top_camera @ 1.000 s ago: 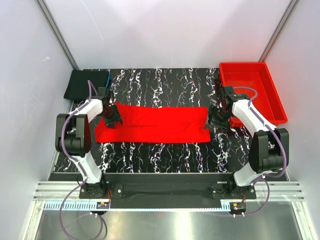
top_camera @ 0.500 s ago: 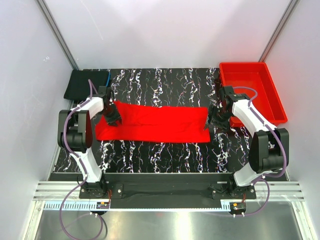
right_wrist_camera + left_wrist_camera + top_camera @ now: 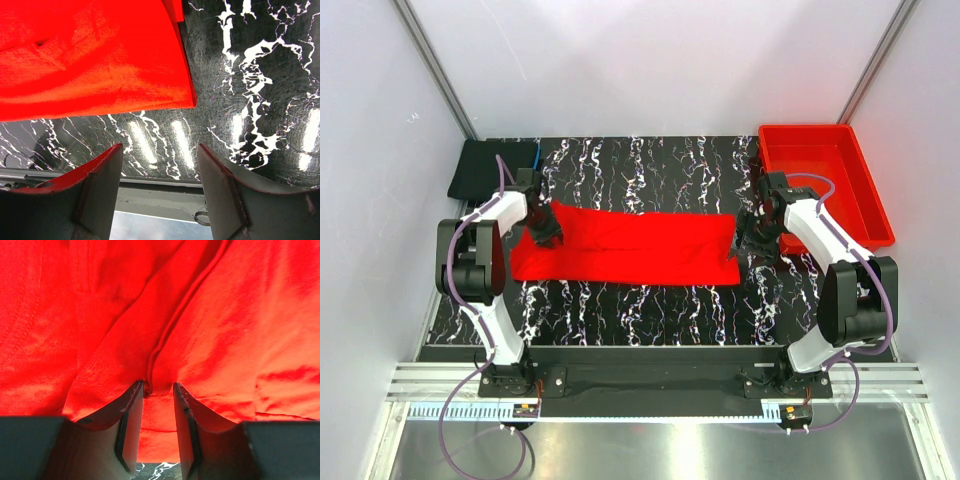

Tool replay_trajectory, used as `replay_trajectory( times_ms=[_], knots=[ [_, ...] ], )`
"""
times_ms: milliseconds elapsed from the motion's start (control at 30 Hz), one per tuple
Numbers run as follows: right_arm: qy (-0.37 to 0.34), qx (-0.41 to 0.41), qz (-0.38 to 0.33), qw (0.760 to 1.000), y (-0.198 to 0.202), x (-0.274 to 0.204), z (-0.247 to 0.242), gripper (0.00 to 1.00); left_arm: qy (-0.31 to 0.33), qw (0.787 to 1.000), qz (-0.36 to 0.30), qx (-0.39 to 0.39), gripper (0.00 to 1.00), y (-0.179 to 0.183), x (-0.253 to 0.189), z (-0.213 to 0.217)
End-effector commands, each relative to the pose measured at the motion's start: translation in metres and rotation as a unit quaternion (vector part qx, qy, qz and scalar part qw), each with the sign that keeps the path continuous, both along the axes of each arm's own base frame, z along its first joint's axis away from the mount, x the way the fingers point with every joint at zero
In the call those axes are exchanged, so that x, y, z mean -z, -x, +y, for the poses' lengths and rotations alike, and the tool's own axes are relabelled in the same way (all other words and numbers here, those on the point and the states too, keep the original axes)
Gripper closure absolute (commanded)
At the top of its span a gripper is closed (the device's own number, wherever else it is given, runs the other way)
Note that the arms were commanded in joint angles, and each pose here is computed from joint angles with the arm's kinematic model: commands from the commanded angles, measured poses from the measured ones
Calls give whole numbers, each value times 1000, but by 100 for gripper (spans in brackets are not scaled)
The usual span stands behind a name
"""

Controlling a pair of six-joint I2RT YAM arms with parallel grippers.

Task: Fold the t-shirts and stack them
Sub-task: Fold the tshirt

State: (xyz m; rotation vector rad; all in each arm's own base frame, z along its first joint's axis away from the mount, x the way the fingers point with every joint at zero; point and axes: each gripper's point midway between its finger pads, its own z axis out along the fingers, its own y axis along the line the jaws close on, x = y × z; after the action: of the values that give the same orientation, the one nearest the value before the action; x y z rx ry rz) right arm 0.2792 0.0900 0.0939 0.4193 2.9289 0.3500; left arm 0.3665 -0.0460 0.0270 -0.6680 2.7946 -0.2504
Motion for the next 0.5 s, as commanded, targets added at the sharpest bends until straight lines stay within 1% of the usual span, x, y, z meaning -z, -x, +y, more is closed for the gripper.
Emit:
replay_trajectory(
  times_ms=[0,133,267,333,367,400,467],
  knots=[
    [-11,-7,-22,1000,-6,-10,6,31,-8,999,-33,-10,65,-22,-14,4],
    [-11,-8,-21,1000,-6,-10,6,31,-12,1000,-19,-8,66,-18,-6,5],
    [-10,-6,-19,1000,-4,-9,5,32,-7,1000,-19,-7,71,-18,-3,3],
    [-10,-7,-19,1000,-5,-9,5,32,-4,1000,-20,-4,79,-19,-3,2],
    [-9,-7,-18,1000,-4,-8,5,32,-2,1000,-22,-2,85,-21,-5,1],
    [-10,-6,-18,1000,-5,-9,5,32,2,1000,-23,-1,100,-21,-7,0],
    [-10,-4,-18,1000,-5,-9,5,31,4,999,-37,6,100,-25,-16,-5]
  ],
)
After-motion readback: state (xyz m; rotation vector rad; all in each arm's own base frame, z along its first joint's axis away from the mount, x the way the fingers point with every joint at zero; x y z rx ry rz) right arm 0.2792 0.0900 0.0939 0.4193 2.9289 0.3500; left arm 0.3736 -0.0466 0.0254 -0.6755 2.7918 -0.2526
